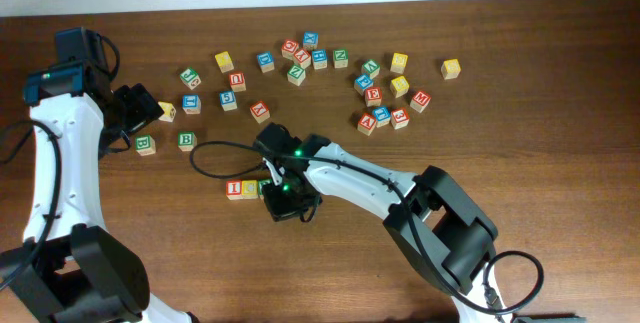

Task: Spell out ICRA

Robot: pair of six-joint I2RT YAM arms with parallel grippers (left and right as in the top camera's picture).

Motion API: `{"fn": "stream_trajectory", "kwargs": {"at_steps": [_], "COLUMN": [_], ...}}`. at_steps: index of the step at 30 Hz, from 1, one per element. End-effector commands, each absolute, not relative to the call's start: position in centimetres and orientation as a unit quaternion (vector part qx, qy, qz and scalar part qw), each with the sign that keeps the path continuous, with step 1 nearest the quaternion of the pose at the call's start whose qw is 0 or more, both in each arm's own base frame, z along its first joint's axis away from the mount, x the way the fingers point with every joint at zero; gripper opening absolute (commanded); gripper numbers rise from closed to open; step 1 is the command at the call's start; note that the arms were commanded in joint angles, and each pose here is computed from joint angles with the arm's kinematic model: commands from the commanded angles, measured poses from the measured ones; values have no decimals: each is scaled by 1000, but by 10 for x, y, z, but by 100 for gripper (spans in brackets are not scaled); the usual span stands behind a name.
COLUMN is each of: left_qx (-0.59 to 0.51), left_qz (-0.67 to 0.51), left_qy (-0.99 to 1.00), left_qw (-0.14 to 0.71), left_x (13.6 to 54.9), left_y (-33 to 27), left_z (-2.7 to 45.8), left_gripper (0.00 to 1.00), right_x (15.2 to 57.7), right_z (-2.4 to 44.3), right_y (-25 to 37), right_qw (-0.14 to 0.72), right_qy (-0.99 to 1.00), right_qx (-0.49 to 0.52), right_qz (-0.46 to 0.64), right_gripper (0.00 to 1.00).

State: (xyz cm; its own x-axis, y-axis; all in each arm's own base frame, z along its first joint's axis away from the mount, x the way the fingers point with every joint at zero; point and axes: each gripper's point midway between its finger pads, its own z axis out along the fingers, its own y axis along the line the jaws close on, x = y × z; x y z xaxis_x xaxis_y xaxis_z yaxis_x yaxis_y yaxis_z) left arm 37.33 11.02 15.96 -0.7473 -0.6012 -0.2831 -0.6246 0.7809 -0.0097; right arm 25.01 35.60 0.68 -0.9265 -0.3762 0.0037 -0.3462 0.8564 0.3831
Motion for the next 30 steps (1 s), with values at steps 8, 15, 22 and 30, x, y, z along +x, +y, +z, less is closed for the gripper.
{"fn": "stream_trajectory", "kwargs": {"at_steps": [8,15,22,30], "left_qx": [-335,-335,-335,-335], "left_qz": [40,40,40,40], "left_qy": [930,930,930,930], "left_qw": [143,143,143,143], "left_x": [376,376,376,376], "left_y": [111,111,111,111], "left_z": [164,164,164,164], "left_gripper": [99,99,99,99], "right_x": [282,272,294,286], "right_z": [0,-5,-8,-4], "right_y": [360,343,326,348], "right_qw": [-40,-14,-67,-49], "right_qy": [-965,-972,-978,-971], "right_qx": [197,194,186,193], "right_qz": [-167,-134,-70,-132], "right_gripper": [7,7,7,7]}}
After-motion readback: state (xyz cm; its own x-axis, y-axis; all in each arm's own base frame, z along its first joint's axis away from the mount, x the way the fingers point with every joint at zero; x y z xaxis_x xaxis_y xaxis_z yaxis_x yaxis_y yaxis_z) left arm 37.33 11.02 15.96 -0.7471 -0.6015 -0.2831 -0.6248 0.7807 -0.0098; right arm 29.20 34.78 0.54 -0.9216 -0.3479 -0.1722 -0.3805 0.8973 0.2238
